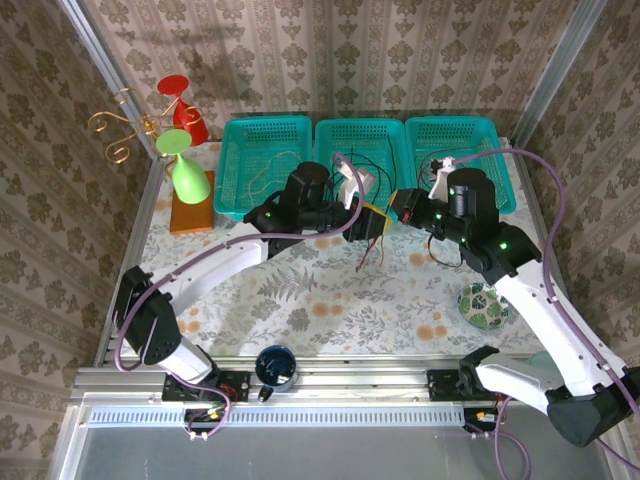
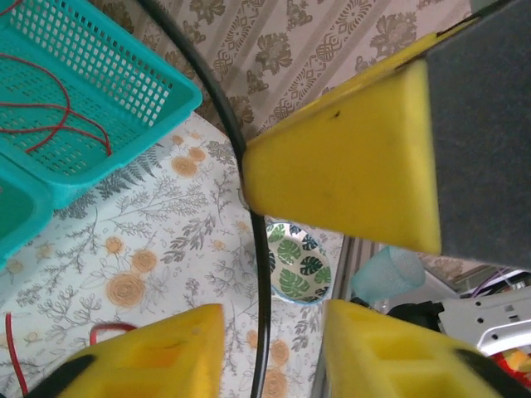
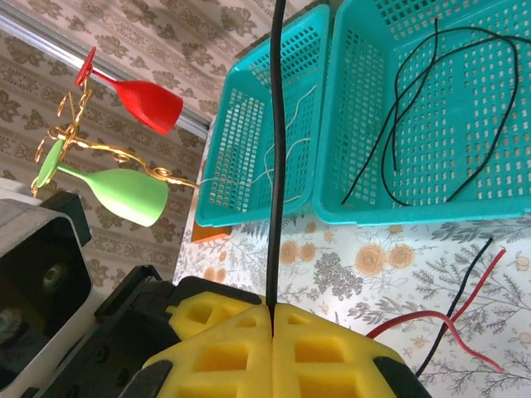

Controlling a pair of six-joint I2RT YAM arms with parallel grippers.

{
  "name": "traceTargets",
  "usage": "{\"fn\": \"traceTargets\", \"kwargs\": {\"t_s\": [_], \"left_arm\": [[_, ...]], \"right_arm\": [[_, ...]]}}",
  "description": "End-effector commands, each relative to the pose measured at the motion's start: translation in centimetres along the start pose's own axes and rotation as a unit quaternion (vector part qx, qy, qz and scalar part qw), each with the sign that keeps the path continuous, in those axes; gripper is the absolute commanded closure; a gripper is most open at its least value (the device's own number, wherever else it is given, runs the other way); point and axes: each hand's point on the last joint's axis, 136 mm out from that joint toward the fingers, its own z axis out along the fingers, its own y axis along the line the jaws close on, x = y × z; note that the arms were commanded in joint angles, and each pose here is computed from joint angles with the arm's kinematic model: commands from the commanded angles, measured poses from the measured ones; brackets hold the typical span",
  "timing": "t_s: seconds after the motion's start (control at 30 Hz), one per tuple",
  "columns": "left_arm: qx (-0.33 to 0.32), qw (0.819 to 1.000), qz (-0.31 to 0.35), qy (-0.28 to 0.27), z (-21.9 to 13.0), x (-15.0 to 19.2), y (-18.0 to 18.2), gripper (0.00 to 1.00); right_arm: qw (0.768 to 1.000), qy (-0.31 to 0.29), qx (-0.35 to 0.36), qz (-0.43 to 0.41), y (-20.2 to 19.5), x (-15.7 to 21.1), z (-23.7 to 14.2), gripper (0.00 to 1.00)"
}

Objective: Untangle the cables

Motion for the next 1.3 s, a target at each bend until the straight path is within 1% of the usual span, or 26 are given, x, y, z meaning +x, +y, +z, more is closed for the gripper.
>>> {"fn": "traceTargets", "kwargs": {"t_s": [0.0, 0.1, 0.17, 0.3, 0.33, 0.43, 0.47, 0.5, 0.53, 0.6, 0.73, 0.8, 0.97, 1.03, 1.1, 1.27], "left_arm": [[0.011, 1.000, 0.017, -0.018, 0.0, -1.5, -0.9, 0.78], [0.004, 1.000, 0.013, -0.016, -0.1, -1.5, -0.7, 0.93], [0.000, 1.000, 0.010, -0.015, -0.1, -1.4, -0.5, 1.00], [-0.005, 1.000, 0.007, -0.013, -0.2, -1.3, -0.3, 1.00], [-0.006, 1.000, 0.007, -0.012, -0.2, -1.3, -0.3, 1.00], [-0.018, 1.000, 0.003, -0.017, -0.9, -1.7, 0.0, 1.00], [-0.020, 1.000, 0.000, -0.022, -1.3, -2.0, 0.1, 1.00], [-0.020, 0.999, -0.004, -0.025, -1.6, -2.2, 0.1, 1.00], [-0.019, 0.999, -0.008, -0.027, -2.0, -2.5, 0.1, 1.00], [-0.018, 0.999, -0.010, -0.025, -2.5, -2.7, 0.0, 1.00], [-0.022, 1.000, -0.007, -0.013, -3.3, -2.8, -0.3, 1.00], [-0.023, 1.000, -0.006, -0.014, -3.6, -3.1, -0.5, 1.00], [-0.013, 1.000, -0.006, -0.015, -4.3, -3.8, -1.2, 1.00], [-0.014, 1.000, -0.004, -0.016, -4.5, -4.1, -1.3, 1.00], [0.001, 1.000, -0.003, -0.012, -4.6, -4.2, -2.0, 1.00], [0.006, 1.000, -0.002, -0.012, -5.0, -4.6, -2.6, 1.00]], "right_arm": [[0.999, -0.017, -0.032, 0.000, 2.0, -1.2, -0.6, 1.00], [1.000, -0.018, -0.025, -0.003, 1.7, -1.1, -0.6, 1.00], [1.000, -0.018, -0.023, -0.003, 1.6, -1.0, -0.6, 1.00], [1.000, -0.020, -0.024, -0.005, 1.7, -1.0, -0.8, 1.00], [0.999, -0.021, -0.023, -0.010, 1.7, -1.1, -1.0, 0.97], [0.999, -0.039, 0.003, -0.034, 0.9, -1.7, -2.0, 0.55], [0.998, -0.047, 0.003, -0.036, 0.5, -2.0, -2.5, 0.44], [0.998, -0.052, -0.003, -0.030, 0.3, -2.3, -2.8, 0.38], [0.998, -0.055, -0.014, -0.019, 0.0, -2.5, -3.1, 0.35], [0.998, -0.058, -0.029, -0.007, -0.7, -2.8, -3.3, 0.33], [0.997, -0.067, 0.007, -0.032, -4.3, -2.2, -3.1, 0.32], [0.997, -0.069, 0.011, -0.043, -5.9, -1.7, -2.5, 0.32], [0.990, -0.052, 0.008, -0.130, -7.7, 0.8, -0.4, 0.34], [0.983, -0.053, 0.006, -0.177, -7.9, 1.8, 0.2, 0.34], [0.973, -0.052, -0.008, -0.226, -7.4, 2.8, 0.7, 0.33], [0.937, -0.058, -0.056, -0.340, -5.8, 5.5, 2.4, 0.30]]}}
